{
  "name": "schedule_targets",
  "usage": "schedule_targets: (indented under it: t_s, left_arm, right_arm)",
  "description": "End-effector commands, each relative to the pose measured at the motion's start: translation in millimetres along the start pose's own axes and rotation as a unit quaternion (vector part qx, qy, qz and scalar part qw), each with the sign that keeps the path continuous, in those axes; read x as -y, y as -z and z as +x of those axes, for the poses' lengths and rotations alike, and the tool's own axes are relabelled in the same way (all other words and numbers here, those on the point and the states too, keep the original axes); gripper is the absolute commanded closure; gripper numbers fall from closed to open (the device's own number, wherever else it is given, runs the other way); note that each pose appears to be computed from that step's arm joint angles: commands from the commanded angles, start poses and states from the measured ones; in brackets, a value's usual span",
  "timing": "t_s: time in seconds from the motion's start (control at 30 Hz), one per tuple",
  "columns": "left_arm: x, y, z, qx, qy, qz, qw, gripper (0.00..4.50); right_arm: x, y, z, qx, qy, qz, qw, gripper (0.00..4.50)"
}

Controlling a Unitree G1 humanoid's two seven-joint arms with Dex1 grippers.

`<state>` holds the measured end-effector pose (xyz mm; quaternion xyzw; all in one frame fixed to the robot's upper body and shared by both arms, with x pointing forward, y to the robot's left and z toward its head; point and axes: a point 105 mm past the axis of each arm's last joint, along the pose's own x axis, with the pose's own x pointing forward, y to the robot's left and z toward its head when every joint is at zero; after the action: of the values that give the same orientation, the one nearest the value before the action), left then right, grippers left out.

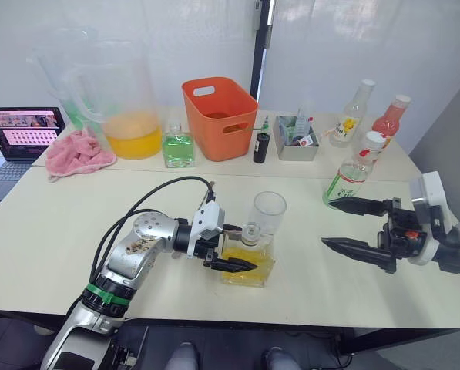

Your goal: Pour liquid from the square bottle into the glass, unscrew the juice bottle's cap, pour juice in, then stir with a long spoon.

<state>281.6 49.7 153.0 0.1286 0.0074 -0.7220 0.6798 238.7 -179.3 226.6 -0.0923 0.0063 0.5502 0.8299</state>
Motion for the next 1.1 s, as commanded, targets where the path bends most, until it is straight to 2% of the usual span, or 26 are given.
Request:
schedule_targets:
  t_s: [0.03, 0.2, 0.33, 0.47, 0.73, 0.93, 1.1]
  left_arm:
    - [-0.2, -14.4, 1.3, 0.013, 0.003, 0.031, 0.999, 1.68]
    - [-1.5, -18.7, 2.1, 0.022, -0.006, 0.035, 0.999, 1.68]
    - [-1.1, -21.1, 3.5, 0.021, -0.01, 0.038, 0.999, 1.68]
    - [-1.7, -22.7, 5.3, 0.025, -0.019, 0.03, 0.999, 1.68]
    - [-2.1, -22.0, 7.9, 0.021, -0.023, 0.026, 0.999, 1.68]
    - [-0.6, -19.1, 8.5, 0.016, -0.023, 0.021, 0.999, 1.68]
    - [-0.2, -16.9, 9.7, 0.011, -0.022, 0.022, 0.999, 1.68]
  right_arm:
    - [-9.5, -5.1, 9.3, -0.003, -0.028, 0.004, 1.0, 0.0]
    - [-10.8, -13.3, 26.4, 0.004, -0.041, 0.001, 0.999, 0.0]
    - [-19.3, -25.6, 62.4, 0.006, -0.077, -0.035, 0.996, 0.0]
    - [-24.9, -28.7, 80.0, 0.003, -0.096, -0.047, 0.994, 0.0]
    - [-25.8, -15.0, 101.6, -0.021, -0.099, -0.051, 0.994, 0.0]
    - [-24.6, -11.4, 105.0, -0.023, -0.093, -0.048, 0.994, 0.0]
    - [-21.6, -10.3, 104.6, -0.019, -0.084, -0.035, 0.996, 1.56]
